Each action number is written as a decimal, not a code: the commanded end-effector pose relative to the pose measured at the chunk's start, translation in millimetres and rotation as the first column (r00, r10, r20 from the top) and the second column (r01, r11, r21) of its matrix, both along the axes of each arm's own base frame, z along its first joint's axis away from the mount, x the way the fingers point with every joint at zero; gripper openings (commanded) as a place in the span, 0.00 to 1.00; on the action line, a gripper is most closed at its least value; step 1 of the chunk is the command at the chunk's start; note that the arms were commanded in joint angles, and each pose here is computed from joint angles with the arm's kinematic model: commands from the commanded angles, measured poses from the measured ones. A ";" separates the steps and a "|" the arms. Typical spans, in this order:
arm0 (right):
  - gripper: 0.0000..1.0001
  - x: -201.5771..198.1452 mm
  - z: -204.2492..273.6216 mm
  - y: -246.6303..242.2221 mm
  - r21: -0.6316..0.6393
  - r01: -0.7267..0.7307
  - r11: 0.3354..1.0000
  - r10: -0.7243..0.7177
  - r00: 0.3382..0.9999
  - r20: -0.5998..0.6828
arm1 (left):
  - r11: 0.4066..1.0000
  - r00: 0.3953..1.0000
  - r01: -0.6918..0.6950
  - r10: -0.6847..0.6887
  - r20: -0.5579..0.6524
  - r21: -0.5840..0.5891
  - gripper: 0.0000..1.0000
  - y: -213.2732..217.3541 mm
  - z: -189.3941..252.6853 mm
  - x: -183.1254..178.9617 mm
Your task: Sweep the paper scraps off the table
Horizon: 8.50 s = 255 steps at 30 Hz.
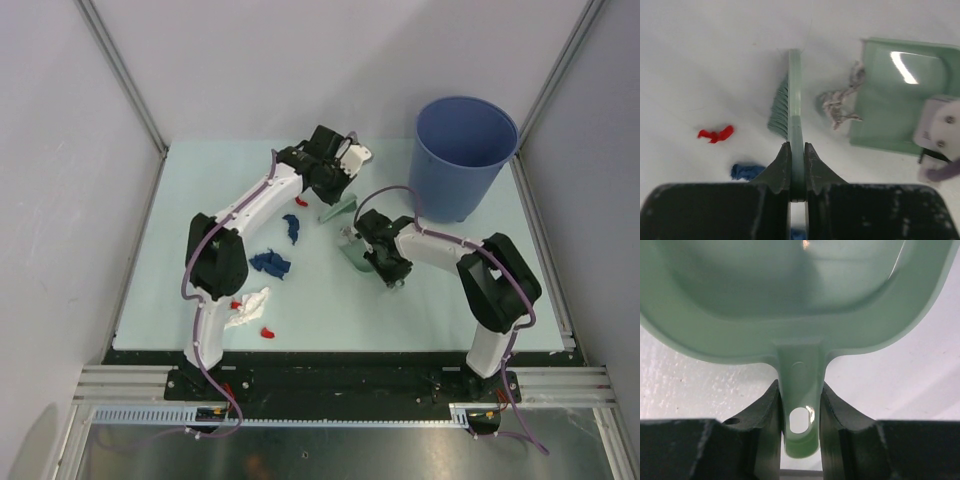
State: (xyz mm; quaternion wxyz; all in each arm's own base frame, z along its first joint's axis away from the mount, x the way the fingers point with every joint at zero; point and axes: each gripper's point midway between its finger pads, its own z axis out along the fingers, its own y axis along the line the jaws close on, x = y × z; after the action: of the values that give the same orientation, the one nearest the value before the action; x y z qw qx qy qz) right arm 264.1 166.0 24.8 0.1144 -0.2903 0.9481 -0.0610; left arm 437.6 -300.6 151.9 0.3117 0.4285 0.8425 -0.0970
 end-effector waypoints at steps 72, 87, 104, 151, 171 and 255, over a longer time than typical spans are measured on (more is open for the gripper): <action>0.00 178.8 391.4 -240.5 -0.961 0.116 0.250 0.725 0.636 0.266 | 0.965 0.922 -0.261 0.261 0.285 -0.040 0.00 208.0 131.3 -107.0; 0.00 108.6 478.2 -127.3 -0.182 0.363 0.914 0.147 0.122 0.982 | 0.964 0.934 -0.262 0.262 0.243 -0.035 0.00 204.3 117.1 -103.3; 0.00 -64.2 93.2 111.0 0.114 -0.388 0.915 0.380 0.921 0.083 | 0.932 0.934 -0.353 0.345 0.096 0.085 0.00 244.1 43.6 -115.8; 0.00 7.0 184.1 77.9 0.042 -0.217 0.975 0.189 0.915 0.357 | 0.912 0.886 -0.409 0.406 0.224 -0.035 0.00 266.7 113.4 -108.8; 0.00 188.8 410.7 -221.8 -0.840 0.345 0.420 0.586 0.604 0.541 | 0.936 0.918 -0.349 0.353 0.180 -0.052 0.00 255.6 97.8 -121.7; 0.00 9.3 43.3 121.7 0.134 -0.297 0.945 0.305 0.952 -0.040 | 0.934 0.969 -0.201 0.234 0.081 -0.294 0.00 172.4 123.0 -58.0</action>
State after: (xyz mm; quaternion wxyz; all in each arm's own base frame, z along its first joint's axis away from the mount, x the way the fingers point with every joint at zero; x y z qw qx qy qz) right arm 272.4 275.0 35.5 0.0590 -0.4237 0.9038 -0.0129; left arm 369.1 -152.6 251.1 0.3923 0.3239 0.8349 -0.2101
